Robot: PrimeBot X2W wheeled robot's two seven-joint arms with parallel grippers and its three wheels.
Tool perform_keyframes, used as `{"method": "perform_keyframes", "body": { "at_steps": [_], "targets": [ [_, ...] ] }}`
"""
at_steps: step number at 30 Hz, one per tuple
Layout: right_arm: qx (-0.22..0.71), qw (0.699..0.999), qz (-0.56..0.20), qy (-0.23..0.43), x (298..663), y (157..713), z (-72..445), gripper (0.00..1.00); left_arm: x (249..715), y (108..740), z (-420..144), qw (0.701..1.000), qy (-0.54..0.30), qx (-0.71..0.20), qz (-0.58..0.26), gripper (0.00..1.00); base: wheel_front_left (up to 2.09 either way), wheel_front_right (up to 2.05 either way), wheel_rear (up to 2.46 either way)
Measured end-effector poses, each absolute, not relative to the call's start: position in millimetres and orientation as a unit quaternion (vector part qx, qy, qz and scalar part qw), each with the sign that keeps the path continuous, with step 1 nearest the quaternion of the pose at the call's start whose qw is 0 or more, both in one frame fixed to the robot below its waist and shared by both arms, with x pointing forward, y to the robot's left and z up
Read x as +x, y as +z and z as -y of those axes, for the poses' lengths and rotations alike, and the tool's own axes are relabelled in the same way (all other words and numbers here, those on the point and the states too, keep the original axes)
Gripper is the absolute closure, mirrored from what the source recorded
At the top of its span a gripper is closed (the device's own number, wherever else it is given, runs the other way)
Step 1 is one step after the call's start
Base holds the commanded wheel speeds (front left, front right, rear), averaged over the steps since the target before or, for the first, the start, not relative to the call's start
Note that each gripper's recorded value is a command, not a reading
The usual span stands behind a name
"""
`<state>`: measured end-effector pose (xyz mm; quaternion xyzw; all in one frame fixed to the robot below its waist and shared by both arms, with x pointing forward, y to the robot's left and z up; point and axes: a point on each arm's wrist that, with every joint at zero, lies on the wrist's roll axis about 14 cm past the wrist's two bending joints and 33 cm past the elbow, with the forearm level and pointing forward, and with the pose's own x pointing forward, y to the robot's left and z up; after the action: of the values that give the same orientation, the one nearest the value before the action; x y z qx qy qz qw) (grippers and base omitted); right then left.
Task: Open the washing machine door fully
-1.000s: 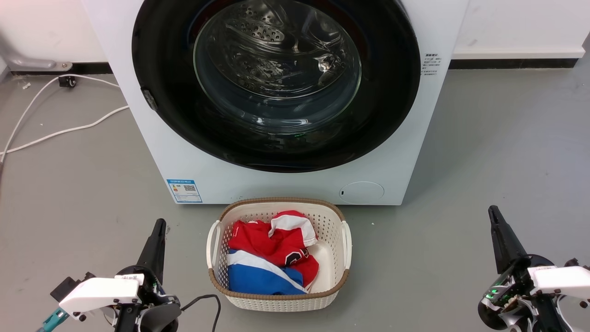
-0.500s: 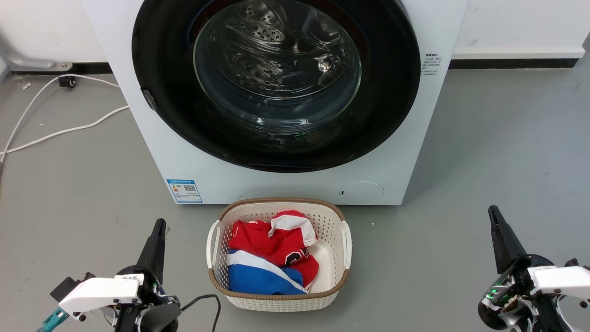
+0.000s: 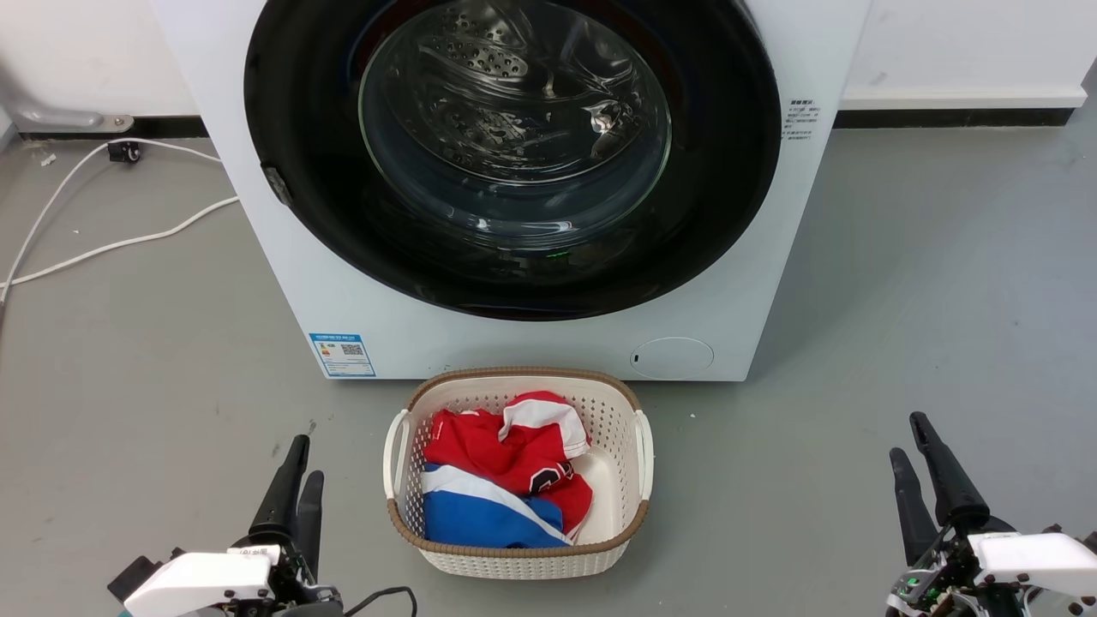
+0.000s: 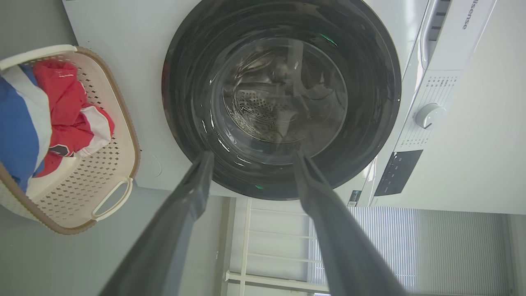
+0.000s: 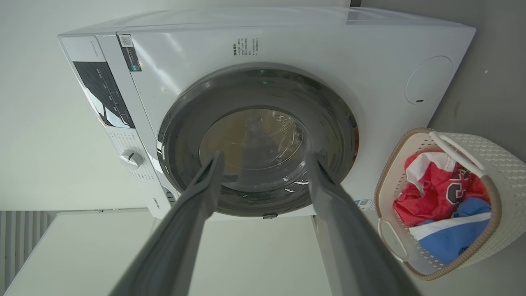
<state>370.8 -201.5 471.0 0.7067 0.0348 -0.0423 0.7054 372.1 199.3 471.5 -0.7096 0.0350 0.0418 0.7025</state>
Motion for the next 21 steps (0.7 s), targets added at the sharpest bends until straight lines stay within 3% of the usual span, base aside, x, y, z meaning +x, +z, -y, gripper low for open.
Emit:
{"method": "perform_keyframes", "body": {
  "at_steps": [11, 21],
  "targets": [
    [0.685, 0.726, -0.023, -0.053, 371.6, 472.6, 204.2, 0.0, 369.9, 469.8, -206.6, 0.725, 0.06, -0.686, -0.022, 0.0, 0.0, 0.0, 0.0],
    [0.617, 0.784, -0.013, -0.066, 371.7, 474.1, 214.4, 0.0, 365.7, 472.9, -226.7, 0.762, 0.085, -0.642, 0.003, 0.0, 0.0, 0.0, 0.0]
  ]
}}
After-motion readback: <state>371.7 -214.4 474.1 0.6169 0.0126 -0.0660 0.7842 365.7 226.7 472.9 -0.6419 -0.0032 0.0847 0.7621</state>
